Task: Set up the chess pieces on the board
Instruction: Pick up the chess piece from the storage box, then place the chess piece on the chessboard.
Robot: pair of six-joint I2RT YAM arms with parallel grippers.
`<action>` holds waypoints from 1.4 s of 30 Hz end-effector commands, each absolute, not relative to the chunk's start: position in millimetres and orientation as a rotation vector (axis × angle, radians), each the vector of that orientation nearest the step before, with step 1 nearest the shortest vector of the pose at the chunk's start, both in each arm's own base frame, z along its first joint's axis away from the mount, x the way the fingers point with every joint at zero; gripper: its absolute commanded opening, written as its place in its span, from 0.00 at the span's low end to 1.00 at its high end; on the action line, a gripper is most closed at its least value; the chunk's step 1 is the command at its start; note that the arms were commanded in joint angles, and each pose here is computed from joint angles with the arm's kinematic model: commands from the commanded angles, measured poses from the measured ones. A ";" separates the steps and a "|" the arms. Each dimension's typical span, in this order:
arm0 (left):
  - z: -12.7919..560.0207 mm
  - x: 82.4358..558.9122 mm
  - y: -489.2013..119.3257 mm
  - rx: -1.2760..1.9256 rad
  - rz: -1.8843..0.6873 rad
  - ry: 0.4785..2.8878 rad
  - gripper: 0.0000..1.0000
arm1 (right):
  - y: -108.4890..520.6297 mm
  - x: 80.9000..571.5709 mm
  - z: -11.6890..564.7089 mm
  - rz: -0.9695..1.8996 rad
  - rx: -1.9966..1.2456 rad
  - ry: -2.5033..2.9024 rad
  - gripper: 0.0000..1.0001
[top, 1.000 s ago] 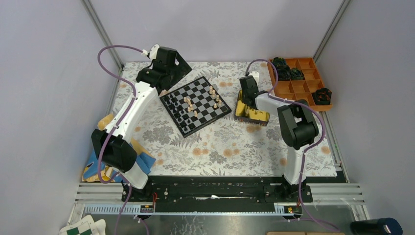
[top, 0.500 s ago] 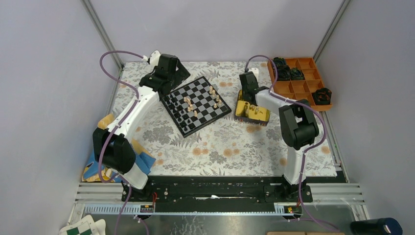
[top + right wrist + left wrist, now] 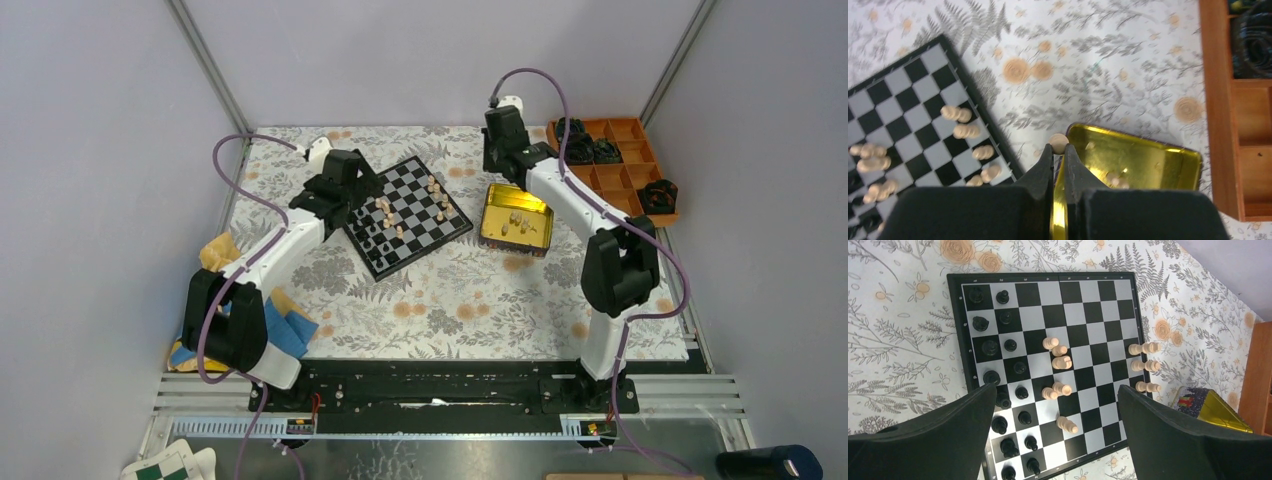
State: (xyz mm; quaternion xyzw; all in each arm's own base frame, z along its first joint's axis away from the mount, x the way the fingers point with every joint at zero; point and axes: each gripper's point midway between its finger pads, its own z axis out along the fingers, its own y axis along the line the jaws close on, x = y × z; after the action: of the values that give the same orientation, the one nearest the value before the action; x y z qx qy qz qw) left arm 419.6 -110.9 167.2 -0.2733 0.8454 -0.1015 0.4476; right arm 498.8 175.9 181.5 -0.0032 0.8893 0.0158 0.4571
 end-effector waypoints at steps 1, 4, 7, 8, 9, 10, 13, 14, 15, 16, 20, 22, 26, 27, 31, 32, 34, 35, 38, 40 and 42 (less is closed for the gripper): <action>193.6 434.5 -114.2 -0.572 -0.270 1.981 0.99 | 211.7 461.9 192.9 0.110 -0.139 2.237 0.00; 201.7 431.2 -121.6 -0.464 -0.207 1.949 0.99 | 229.3 444.9 180.3 0.149 -0.200 2.255 0.00; 202.5 424.6 -129.9 -0.381 -0.173 1.931 0.99 | 245.3 429.4 170.1 0.176 -0.261 2.274 0.00; 202.1 422.6 -131.3 -0.367 -0.173 1.927 0.99 | 250.2 424.8 167.0 0.182 -0.282 2.280 0.00; 201.1 421.1 -131.1 -0.359 -0.175 1.924 0.99 | 254.7 420.8 164.1 0.193 -0.300 2.285 0.00; 200.0 419.6 -130.3 -0.353 -0.173 1.922 0.99 | 259.5 416.8 160.8 0.208 -0.319 2.291 0.00; 193.7 414.5 -126.1 -0.336 -0.151 1.929 0.99 | 274.8 406.1 149.5 0.228 -0.384 2.301 0.00; 193.3 413.9 -125.7 -0.333 -0.150 1.925 0.99 | 279.3 403.1 145.4 0.235 -0.402 2.305 0.00; 194.3 414.3 -125.4 -0.330 -0.151 1.916 0.99 | 284.3 400.1 141.9 0.242 -0.418 2.306 0.00; 195.3 414.0 -124.7 -0.325 -0.148 1.911 0.99 | 287.3 398.3 138.7 0.248 -0.429 2.306 0.00; 198.1 414.0 -122.9 -0.308 -0.136 1.898 0.99 | 295.5 395.6 128.2 0.259 -0.457 2.307 0.00; 198.7 414.6 -123.4 -0.299 -0.135 1.896 0.99 | 296.2 396.4 123.1 0.259 -0.458 2.309 0.00; 198.9 414.8 -124.6 -0.292 -0.140 1.892 0.99 | 299.1 398.5 112.7 0.259 -0.473 2.302 0.00; 198.6 414.8 -124.9 -0.291 -0.140 1.893 0.99 | 298.7 399.4 110.6 0.254 -0.475 2.300 0.00; 198.4 415.5 -125.0 -0.289 -0.138 1.892 0.99 | 297.3 400.9 100.4 0.235 -0.491 2.307 0.00; 197.9 415.3 -125.0 -0.289 -0.138 1.894 0.99 | 297.0 401.1 96.5 0.229 -0.497 2.312 0.00; 198.2 415.4 -124.8 -0.287 -0.136 1.892 0.99 | 297.7 401.7 91.8 0.227 -0.501 2.315 0.00; 198.2 415.4 -124.4 -0.286 -0.135 1.892 0.99 | 298.1 401.7 90.1 0.227 -0.502 2.317 0.00; 198.2 415.2 -123.9 -0.285 -0.131 1.890 0.99 | 298.4 402.5 84.9 0.222 -0.508 2.323 0.00; 197.2 414.9 -123.8 -0.284 -0.129 1.893 0.99 | 298.7 403.2 81.0 0.216 -0.514 2.327 0.00; 196.7 414.9 -123.9 -0.284 -0.130 1.893 0.99 | 299.0 404.5 78.9 0.213 -0.515 2.325 0.00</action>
State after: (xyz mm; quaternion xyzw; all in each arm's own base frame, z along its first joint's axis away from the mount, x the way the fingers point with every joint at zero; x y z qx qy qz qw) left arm 411.2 -129.1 182.4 -0.1166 0.8266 -0.0589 0.5474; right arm 396.8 292.0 74.5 -0.1929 0.9140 0.0781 0.3484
